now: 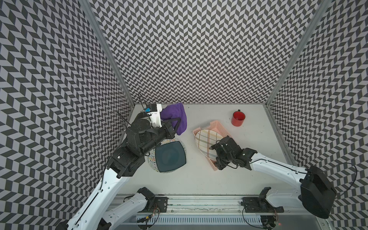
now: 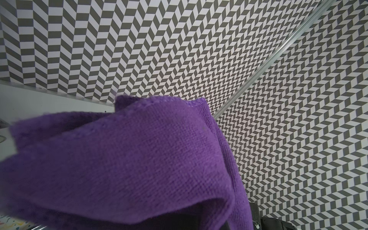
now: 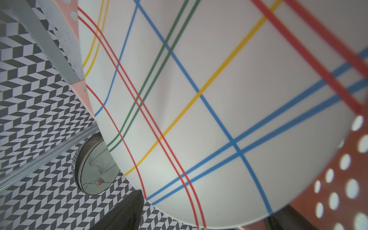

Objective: Wipe the wet plate dry
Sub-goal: Pick up the plate from the bin.

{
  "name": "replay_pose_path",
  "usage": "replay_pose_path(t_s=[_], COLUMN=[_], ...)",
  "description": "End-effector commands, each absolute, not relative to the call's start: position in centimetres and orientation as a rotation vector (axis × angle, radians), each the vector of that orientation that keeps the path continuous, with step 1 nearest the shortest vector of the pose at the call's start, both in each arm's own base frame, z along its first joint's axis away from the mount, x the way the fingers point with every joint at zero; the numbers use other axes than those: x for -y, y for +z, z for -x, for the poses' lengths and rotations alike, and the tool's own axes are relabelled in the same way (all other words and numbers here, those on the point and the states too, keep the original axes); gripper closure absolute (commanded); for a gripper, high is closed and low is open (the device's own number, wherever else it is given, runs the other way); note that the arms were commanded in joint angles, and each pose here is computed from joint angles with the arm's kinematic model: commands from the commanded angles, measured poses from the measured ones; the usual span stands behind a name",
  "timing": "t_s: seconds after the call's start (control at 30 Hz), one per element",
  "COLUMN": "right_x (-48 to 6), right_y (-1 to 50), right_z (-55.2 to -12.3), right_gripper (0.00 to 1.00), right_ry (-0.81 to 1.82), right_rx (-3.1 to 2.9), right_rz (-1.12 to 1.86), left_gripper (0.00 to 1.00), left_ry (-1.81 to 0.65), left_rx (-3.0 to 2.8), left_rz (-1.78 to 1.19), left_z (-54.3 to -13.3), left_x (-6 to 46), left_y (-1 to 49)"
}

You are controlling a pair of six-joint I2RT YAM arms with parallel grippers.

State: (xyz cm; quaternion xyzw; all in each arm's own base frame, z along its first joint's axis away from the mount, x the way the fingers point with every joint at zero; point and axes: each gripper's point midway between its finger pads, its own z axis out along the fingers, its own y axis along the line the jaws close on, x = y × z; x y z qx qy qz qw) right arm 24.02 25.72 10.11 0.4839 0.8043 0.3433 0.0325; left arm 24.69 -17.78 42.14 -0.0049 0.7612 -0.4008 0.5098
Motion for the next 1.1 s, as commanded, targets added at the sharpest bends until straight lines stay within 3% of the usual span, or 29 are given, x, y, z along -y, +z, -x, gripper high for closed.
replay_pose_path(t_s=[0.0,0.07,0.3,0.47,0.73,0.93,1.07], right_x=[-25.5,-25.1,-22.9,-21.5,-19.5,-18.6,-17.2], right_y=[9.1,9.2,10.2,9.8,11.9,15.7,22.3], right_z=[-24.4,-24.8,-25.2,-24.5,-25.4,-26.1,-26.9], right_gripper=[0.06,0.11,0.59,0.78,0.99,1.0,1.0], right_ry=[1.047,1.045,1.129,1.163,1.225,1.227,1.225], right_rx=[-2.465,-2.437,-2.278,-2.205,-2.044,-1.988,-1.856], right_rz=[-1.527,-1.535,-1.53,-1.557,-1.483,-1.305,-1.087], left_gripper=[1.0,1.0,1.0,1.0,1.0,1.0,1.0], left_ry=[-0.99,-0.99,-0.986,-0.993,-1.0,-0.999,-0.988], left_rx=[-1.797,-1.797,-1.801,-1.808,-1.814,-1.821,-1.84], left_rz=[0.011,0.012,0.018,0.01,0.005,-0.009,-0.074], left_z=[-24.5,-24.5,-24.5,-24.8,-24.9,-24.9,-25.1], left_x=[17.7,17.6,17.5,17.8,18.1,18.3,19.0], left_y=[42.9,42.9,42.8,42.9,42.8,42.8,42.7])
